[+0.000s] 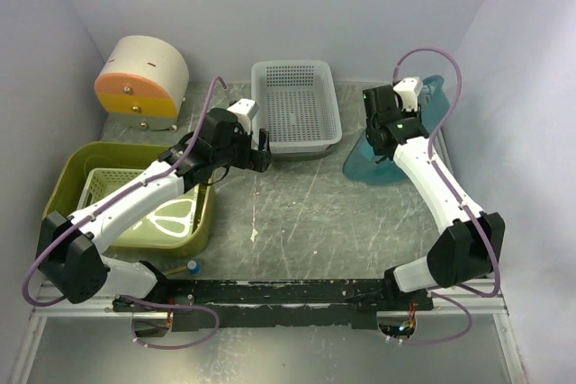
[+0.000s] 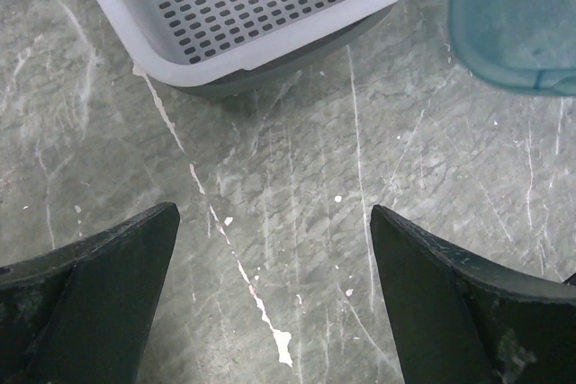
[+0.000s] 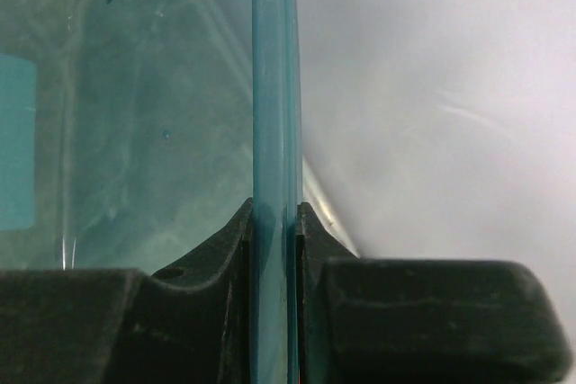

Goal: Turn the large container upside down

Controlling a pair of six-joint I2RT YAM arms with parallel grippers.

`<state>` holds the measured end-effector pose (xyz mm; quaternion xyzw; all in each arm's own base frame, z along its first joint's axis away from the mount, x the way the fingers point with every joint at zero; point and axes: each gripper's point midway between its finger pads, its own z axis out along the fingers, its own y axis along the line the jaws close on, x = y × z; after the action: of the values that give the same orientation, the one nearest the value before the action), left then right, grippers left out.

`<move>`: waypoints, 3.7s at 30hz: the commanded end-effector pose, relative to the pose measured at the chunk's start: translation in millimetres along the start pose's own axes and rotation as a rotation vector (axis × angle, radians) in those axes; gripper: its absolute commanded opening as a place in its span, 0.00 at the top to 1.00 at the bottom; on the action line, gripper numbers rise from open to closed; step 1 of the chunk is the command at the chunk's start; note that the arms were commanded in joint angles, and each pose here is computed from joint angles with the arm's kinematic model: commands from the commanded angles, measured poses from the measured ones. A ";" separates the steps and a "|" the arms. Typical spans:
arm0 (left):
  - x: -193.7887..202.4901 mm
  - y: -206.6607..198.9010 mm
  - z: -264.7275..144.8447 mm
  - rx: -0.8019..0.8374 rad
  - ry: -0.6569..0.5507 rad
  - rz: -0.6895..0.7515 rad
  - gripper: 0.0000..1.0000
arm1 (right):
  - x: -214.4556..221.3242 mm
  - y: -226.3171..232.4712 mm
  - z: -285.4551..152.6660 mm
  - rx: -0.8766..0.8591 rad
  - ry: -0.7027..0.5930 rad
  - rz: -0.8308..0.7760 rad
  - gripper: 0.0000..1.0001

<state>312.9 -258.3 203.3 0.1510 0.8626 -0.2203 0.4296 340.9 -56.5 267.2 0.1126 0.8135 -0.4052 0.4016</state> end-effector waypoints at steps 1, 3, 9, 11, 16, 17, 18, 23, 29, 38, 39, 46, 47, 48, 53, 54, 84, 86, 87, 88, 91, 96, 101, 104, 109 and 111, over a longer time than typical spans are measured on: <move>-15.4 -12.7 -3.0 0.059 -0.047 -0.001 0.01 | 30.5 38.8 1.9 -0.128 0.069 0.071 1.00; -14.0 -12.2 -3.0 0.057 -0.042 -0.001 0.01 | 45.8 45.7 5.9 -0.126 0.091 0.056 1.00; -8.3 -11.2 -0.2 0.056 -0.023 0.003 0.01 | 77.7 36.3 15.6 -0.002 0.171 0.041 0.22; -7.8 -12.3 0.3 0.061 -0.017 0.008 0.01 | 75.2 23.7 14.5 0.059 0.167 0.060 0.05; -9.4 -11.1 0.3 0.054 -0.016 0.017 0.00 | 40.6 0.9 4.1 0.083 0.113 0.148 0.00; -9.1 -10.4 0.0 0.052 -0.017 0.015 0.00 | 31.7 1.1 1.7 0.057 0.103 0.174 0.00; -9.0 -9.9 0.1 0.051 -0.021 0.013 0.00 | 22.1 6.8 -1.7 -0.003 0.094 0.204 0.00; -5.7 -12.0 2.7 0.062 -0.015 -0.001 0.00 | -23.9 82.6 -21.6 -0.442 0.031 0.449 0.00; -3.5 -13.1 -1.7 0.072 -0.012 -0.001 0.00 | -35.6 156.7 0.5 -0.581 0.156 0.559 0.00; -0.2 -5.9 -14.0 0.041 -0.013 0.008 0.00 | 8.3 216.0 64.8 -0.489 0.357 0.585 0.31; 0.4 -5.7 -14.7 0.040 -0.013 0.008 0.00 | 11.7 219.2 68.2 -0.489 0.362 0.584 0.35; 5.0 -2.9 -14.8 0.031 -0.008 0.004 0.00 | 9.4 228.4 63.3 -0.579 0.348 0.577 0.70; 5.4 -3.0 -14.2 0.032 -0.008 0.003 0.00 | 6.3 227.0 61.5 -0.591 0.338 0.578 0.73; 5.8 -3.3 -13.7 0.034 -0.006 0.002 0.00 | 6.4 225.7 60.3 -0.595 0.333 0.571 0.74; 9.2 -5.7 -9.9 0.049 0.004 -0.002 0.00 | 18.8 227.2 65.7 -0.576 0.341 0.517 0.56; 9.6 -6.3 -9.2 0.052 0.007 -0.002 0.00 | 24.9 230.7 67.7 -0.572 0.355 0.502 0.55; 6.7 -9.8 -1.2 0.063 0.021 0.006 0.00 | -100.4 88.9 -67.2 -1.486 -0.063 0.942 1.00; 6.4 -11.7 0.2 0.071 0.022 0.006 0.00 | -92.6 86.1 -76.6 -1.607 -0.070 1.008 1.00; 6.5 -12.2 0.6 0.074 0.024 0.003 0.00 | -88.6 85.3 -82.7 -1.667 -0.062 1.030 1.00; 5.9 -12.9 0.6 0.077 0.023 0.002 0.00 | -85.6 83.9 -86.4 -1.710 -0.085 1.050 1.00; 5.9 -13.3 -0.1 0.080 0.022 0.001 0.01 | -82.0 78.7 -97.9 -1.804 -0.089 1.104 1.00; 6.2 -14.2 -0.2 0.086 0.022 0.000 0.00 | -78.1 67.6 -110.9 -1.930 -0.062 1.218 1.00; 6.6 -18.0 1.5 0.105 0.027 -0.001 0.00 | -61.9 53.5 -111.2 -2.071 -0.025 1.378 1.00; 7.7 -19.0 2.9 0.110 0.033 -0.001 0.00 | -43.0 61.1 -98.8 -2.065 0.064 1.438 1.00; 6.1 -20.5 3.0 0.115 0.035 0.002 0.00 | -12.2 66.7 -78.9 -1.975 0.169 1.472 1.00; 4.8 -21.4 4.1 0.120 0.035 0.002 0.00 | 2.9 68.7 -65.5 -1.917 0.238 1.490 1.00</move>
<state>296.5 -265.8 181.5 0.1739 0.8715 -0.2441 0.3882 367.9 38.6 233.8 0.3300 0.5419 0.6986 0.3308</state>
